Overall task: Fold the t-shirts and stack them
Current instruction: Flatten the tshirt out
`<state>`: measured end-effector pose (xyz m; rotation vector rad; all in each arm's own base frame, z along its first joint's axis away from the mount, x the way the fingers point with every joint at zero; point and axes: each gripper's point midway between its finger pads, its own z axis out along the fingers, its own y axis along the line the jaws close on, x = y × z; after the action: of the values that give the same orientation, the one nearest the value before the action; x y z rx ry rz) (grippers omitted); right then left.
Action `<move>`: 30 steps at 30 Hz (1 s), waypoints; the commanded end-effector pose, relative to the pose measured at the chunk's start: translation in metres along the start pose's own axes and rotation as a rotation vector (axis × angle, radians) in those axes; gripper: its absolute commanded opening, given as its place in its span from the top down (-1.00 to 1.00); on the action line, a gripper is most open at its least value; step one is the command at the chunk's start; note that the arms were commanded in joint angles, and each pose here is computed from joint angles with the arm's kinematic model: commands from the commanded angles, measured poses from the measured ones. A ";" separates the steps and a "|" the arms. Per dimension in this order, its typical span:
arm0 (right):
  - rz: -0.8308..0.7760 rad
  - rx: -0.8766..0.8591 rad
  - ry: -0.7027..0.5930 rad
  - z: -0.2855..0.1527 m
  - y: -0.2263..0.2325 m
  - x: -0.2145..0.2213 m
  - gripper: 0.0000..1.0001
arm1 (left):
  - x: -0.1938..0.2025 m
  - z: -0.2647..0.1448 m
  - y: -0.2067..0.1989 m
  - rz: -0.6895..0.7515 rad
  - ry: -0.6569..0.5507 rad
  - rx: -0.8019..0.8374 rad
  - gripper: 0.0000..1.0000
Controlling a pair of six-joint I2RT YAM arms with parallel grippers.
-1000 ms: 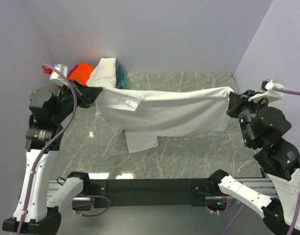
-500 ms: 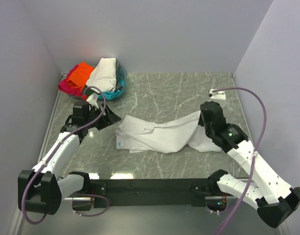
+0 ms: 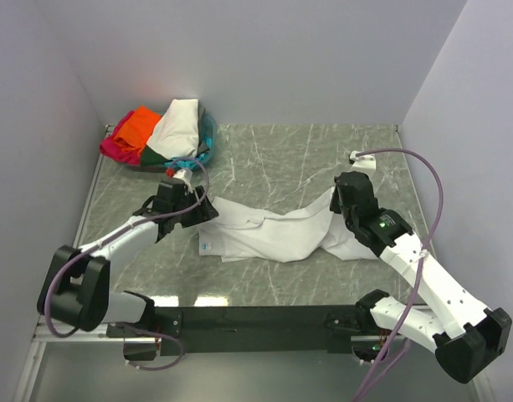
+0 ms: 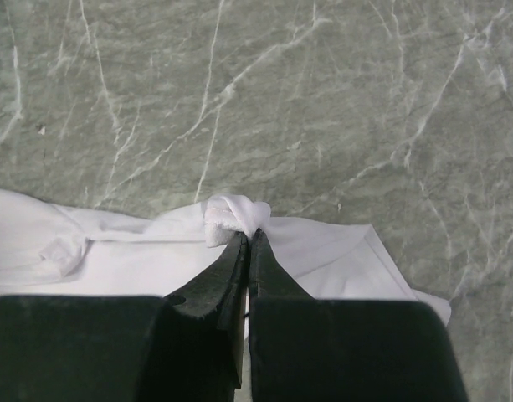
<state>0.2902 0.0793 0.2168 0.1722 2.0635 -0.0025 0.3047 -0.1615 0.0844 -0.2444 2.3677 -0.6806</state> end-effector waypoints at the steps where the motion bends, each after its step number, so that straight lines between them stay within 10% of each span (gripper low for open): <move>1: 0.028 -0.020 -0.032 0.003 0.003 -0.005 1.00 | -0.040 0.015 -0.014 0.068 -0.112 -0.009 -0.30; 22: 0.020 -0.019 -0.013 0.011 -0.004 0.009 1.00 | 0.001 0.057 -0.005 0.181 0.046 -0.134 0.05; 30: 0.031 -0.018 -0.029 0.005 -0.008 0.005 1.00 | -0.006 0.054 -0.001 0.194 0.012 -0.181 0.94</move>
<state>0.2901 0.0757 0.1996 0.1754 2.0756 0.0228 0.3309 -0.1809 0.0349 -0.0921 2.4788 -0.3930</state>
